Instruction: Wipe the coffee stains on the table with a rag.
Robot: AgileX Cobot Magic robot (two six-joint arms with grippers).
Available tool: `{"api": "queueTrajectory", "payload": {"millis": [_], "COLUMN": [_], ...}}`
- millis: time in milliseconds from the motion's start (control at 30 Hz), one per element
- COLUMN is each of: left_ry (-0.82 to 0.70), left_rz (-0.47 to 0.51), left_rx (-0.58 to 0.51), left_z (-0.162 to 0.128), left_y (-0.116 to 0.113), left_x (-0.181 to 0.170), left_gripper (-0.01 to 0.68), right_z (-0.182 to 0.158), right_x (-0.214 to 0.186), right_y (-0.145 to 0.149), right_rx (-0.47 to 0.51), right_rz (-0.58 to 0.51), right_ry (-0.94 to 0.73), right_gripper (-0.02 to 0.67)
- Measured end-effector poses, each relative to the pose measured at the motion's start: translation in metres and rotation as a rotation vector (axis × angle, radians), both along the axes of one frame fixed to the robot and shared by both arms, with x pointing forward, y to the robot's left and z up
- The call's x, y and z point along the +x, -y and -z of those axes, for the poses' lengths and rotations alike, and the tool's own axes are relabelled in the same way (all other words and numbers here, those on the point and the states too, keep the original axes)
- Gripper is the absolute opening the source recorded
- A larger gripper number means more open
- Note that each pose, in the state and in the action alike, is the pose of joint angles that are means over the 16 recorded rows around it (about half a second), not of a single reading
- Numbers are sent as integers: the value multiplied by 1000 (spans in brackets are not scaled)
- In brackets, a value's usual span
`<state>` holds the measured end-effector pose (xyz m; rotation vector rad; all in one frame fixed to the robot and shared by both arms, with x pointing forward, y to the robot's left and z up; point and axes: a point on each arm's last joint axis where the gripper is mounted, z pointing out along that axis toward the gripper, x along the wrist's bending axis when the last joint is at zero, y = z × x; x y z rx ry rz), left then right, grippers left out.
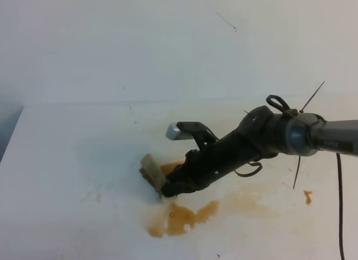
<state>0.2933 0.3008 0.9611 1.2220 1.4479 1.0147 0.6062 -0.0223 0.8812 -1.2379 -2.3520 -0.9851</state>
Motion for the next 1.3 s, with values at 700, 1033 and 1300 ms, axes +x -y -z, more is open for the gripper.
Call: {"api": "queueTrajectory", "payload": {"millis": [700,1033,1300], "left_ry": [-2,-1,-3], "left_rz": [0,0,0], "left_rx": [0,0,0], "left_z": [0,0,1], "left_y": [0,0,0], "left_x": [0,0,0], "left_gripper": [0,0,0], "right_z": [-12,-22,-20], "right_x": [41,46,40], "right_y": [57,76,76], "right_rx": [-31,-165,-249], "right_rz": [48,-69,-182], "right_ry": [180,335,344], "right_gripper": [46,46,46]}}
